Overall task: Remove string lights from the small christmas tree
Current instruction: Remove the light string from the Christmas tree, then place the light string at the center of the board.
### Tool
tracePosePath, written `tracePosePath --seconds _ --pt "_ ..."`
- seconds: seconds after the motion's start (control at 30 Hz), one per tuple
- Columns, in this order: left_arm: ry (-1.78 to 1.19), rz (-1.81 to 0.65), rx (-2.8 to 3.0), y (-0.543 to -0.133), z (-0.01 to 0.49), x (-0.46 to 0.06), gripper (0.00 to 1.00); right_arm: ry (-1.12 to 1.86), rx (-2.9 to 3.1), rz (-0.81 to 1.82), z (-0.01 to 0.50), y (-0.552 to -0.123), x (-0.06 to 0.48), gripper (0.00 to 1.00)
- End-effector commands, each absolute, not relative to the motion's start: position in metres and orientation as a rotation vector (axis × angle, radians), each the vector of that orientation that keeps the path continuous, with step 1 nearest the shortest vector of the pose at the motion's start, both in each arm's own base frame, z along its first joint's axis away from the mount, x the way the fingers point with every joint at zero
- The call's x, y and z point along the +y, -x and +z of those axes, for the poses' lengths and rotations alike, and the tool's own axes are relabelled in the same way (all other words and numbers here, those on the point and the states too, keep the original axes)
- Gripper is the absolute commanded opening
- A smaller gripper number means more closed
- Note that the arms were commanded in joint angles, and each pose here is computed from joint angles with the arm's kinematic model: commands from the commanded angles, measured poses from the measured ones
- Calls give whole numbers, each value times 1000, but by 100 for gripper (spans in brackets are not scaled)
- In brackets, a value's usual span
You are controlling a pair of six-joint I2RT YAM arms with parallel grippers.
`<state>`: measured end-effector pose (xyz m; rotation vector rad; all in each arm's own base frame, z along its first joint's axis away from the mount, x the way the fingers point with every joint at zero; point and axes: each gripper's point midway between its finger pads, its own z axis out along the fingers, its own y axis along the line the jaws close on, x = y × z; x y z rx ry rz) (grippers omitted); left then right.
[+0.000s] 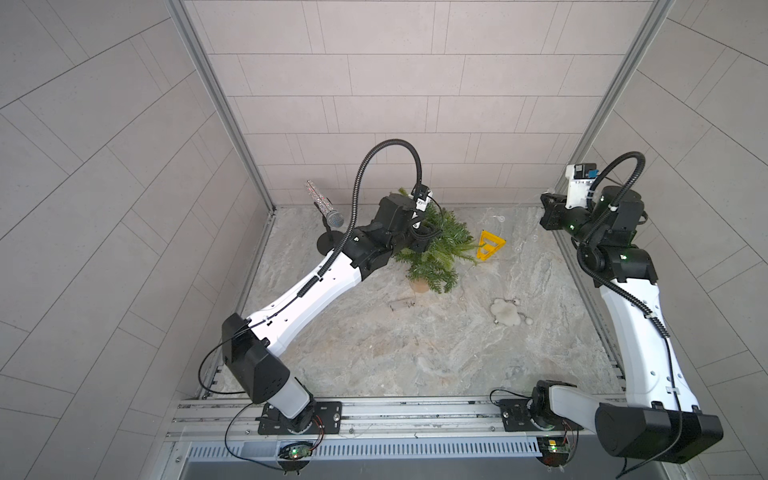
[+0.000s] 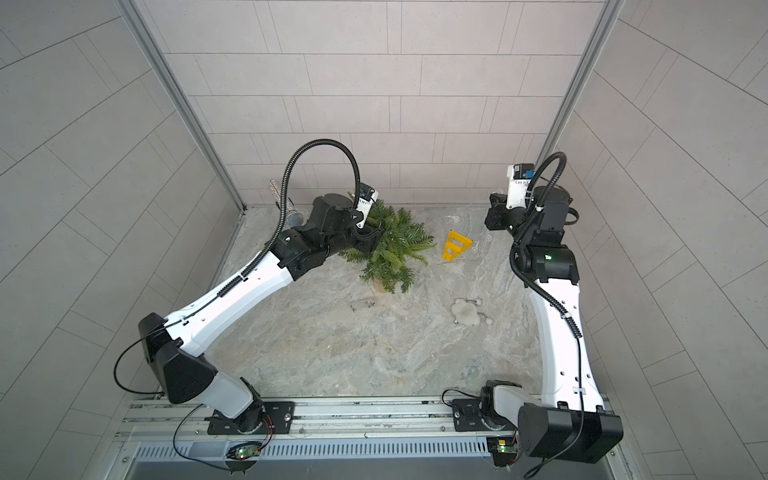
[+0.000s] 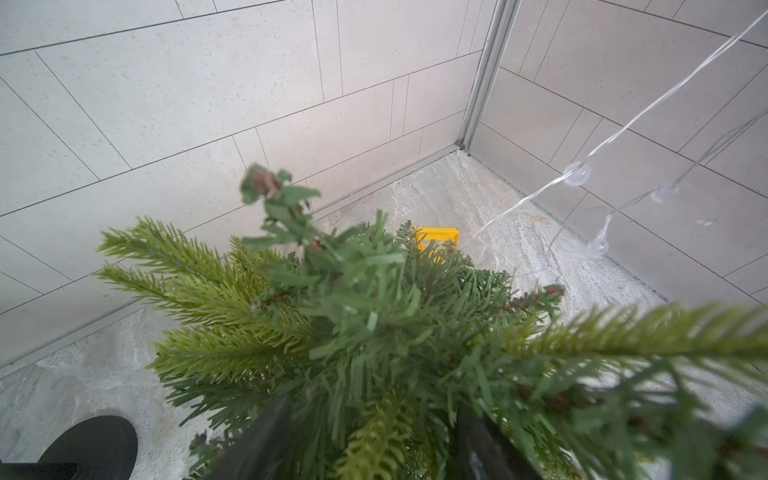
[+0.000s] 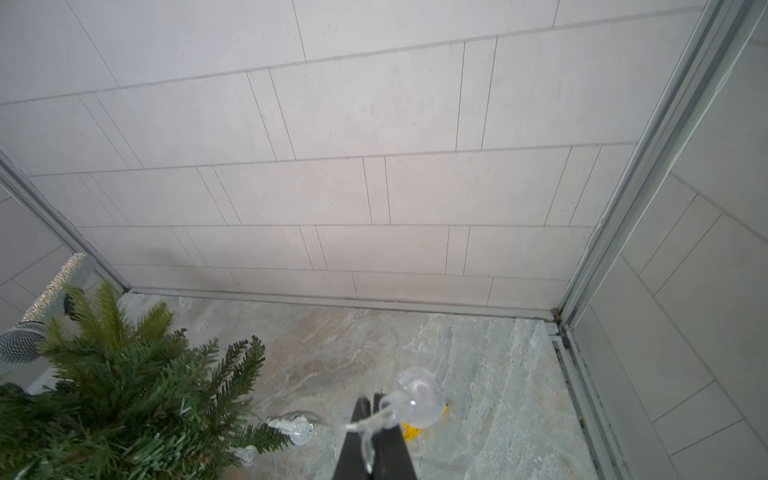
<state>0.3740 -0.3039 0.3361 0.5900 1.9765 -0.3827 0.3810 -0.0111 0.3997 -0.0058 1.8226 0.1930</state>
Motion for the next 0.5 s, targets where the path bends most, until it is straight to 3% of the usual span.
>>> tracePosePath --seconds 0.0,0.47 --pt "-597 -326 2046 -377 315 -296 65 -31 1863 207 377 -386 -13 0" --pt "-544 -262 2088 -385 305 -287 63 -70 1816 177 417 -369 -18 0"
